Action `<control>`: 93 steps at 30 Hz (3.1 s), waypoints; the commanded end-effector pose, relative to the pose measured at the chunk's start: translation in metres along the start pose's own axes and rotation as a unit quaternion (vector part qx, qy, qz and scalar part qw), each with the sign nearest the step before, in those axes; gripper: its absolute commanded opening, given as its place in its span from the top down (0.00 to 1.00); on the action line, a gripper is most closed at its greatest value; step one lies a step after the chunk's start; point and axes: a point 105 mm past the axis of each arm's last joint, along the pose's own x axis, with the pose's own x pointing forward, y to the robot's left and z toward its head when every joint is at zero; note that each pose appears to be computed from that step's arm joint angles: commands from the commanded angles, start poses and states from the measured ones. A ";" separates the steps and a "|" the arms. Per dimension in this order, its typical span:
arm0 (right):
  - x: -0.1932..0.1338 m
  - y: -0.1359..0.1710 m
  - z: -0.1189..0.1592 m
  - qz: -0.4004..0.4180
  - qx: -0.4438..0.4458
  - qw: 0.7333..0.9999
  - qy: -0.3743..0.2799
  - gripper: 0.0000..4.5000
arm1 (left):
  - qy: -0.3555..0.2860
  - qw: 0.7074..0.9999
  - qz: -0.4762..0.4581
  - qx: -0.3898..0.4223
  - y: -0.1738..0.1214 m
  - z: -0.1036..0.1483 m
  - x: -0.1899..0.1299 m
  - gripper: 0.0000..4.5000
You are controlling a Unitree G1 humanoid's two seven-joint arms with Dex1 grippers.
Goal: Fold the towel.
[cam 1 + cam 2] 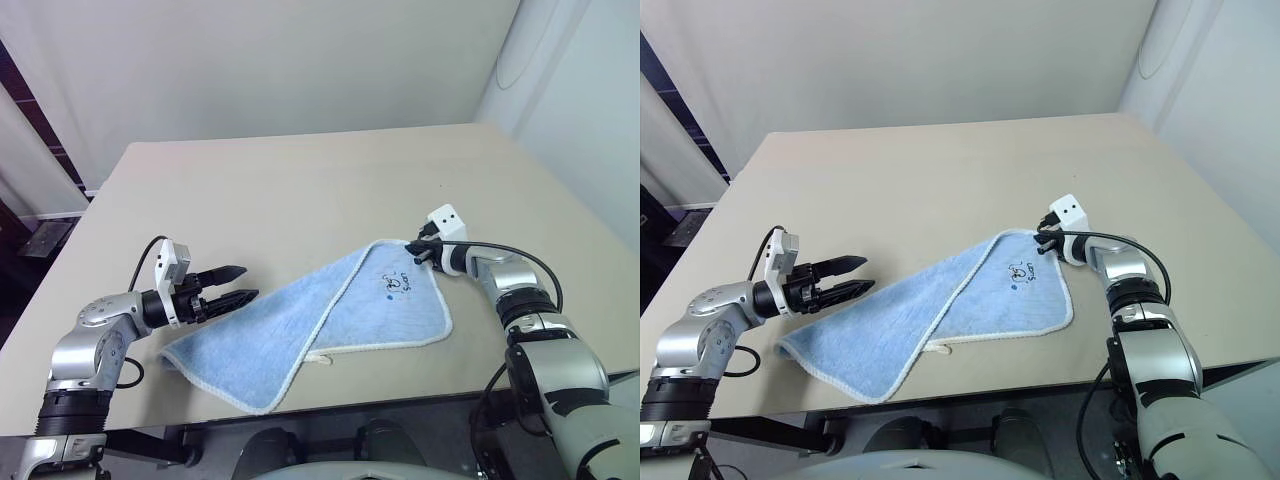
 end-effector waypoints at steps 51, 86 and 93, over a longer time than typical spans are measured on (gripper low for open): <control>-0.018 -0.059 0.116 -0.292 0.133 0.930 -0.181 0.99 | 0.133 0.959 -0.248 0.042 -0.051 -0.022 0.074 0.22; -0.028 -0.064 0.106 -0.309 0.111 0.929 -0.169 1.00 | 0.160 0.912 -0.330 0.184 -0.055 -0.121 0.106 0.09; -0.028 -0.065 0.106 -0.310 0.116 0.928 -0.170 1.00 | 0.149 0.906 -0.350 0.187 -0.061 -0.104 0.104 0.54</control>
